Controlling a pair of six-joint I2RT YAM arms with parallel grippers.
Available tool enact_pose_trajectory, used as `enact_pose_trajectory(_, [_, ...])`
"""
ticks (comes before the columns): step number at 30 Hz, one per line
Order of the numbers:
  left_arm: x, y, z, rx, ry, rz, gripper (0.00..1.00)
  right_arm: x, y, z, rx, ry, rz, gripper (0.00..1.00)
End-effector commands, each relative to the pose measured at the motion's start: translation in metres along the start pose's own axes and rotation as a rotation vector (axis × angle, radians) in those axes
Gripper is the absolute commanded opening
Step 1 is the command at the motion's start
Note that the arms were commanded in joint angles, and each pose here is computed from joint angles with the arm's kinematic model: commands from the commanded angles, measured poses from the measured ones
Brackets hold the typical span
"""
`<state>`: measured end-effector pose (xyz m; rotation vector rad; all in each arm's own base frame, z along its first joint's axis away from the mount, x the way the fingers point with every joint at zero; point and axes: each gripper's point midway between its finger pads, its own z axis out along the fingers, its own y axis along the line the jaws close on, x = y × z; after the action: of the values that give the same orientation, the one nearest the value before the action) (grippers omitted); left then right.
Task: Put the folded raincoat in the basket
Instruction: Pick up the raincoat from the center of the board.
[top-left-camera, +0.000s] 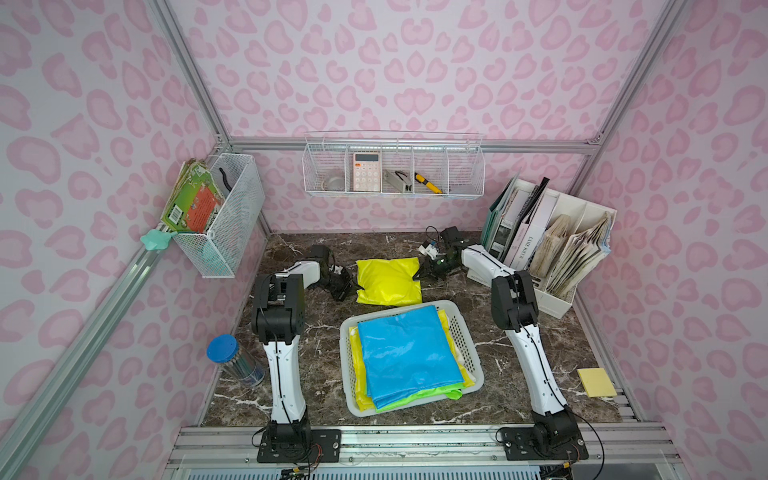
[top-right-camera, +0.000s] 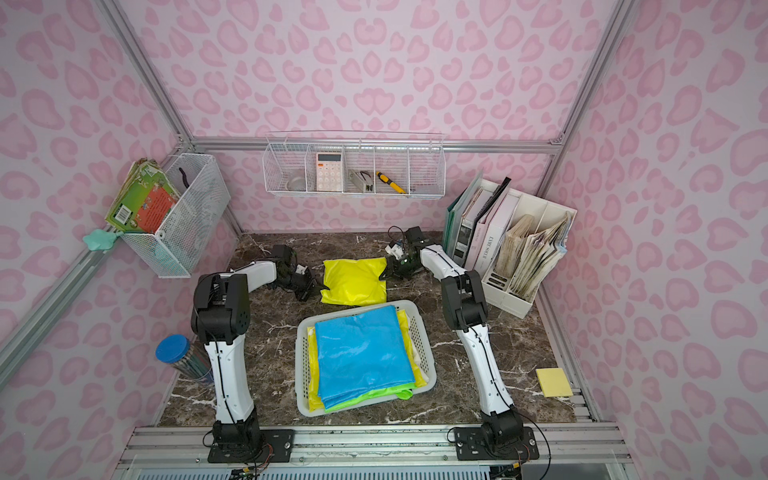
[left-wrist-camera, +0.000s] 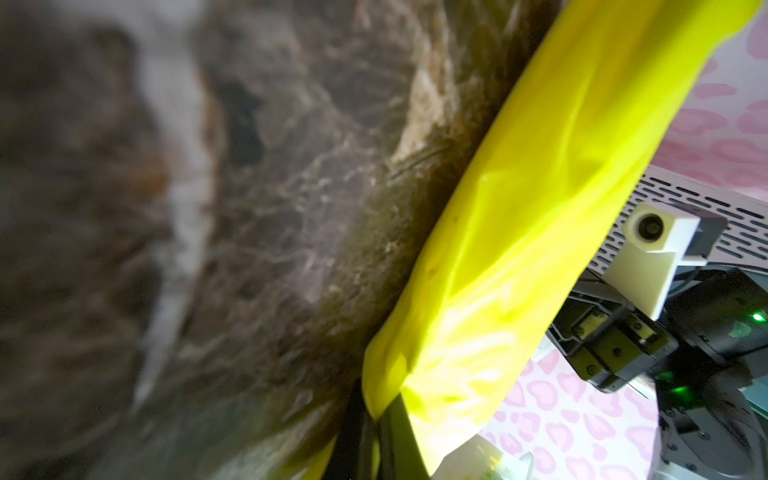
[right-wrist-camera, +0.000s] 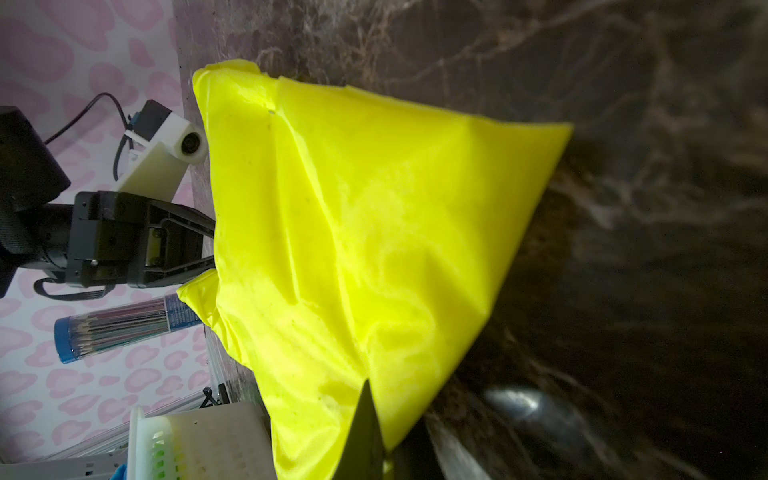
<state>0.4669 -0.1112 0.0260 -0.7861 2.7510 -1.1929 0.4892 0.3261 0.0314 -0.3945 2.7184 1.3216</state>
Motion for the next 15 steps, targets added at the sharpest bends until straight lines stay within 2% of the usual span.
enact_pose_trajectory(1, [-0.002, 0.011, -0.013, -0.094, -0.052, -0.002, 0.00, -0.002, 0.008, -0.006, 0.008, -0.007, -0.002, 0.00])
enact_pose_trajectory(9, [0.006, -0.031, -0.060, -0.063, -0.114, 0.058, 0.00, -0.025, 0.068, -0.039, -0.089, -0.095, -0.061, 0.00])
enact_pose_trajectory(15, [0.031, -0.053, -0.104, -0.082, -0.140, 0.087, 0.00, -0.025, 0.115, -0.057, -0.149, -0.130, -0.085, 0.00])
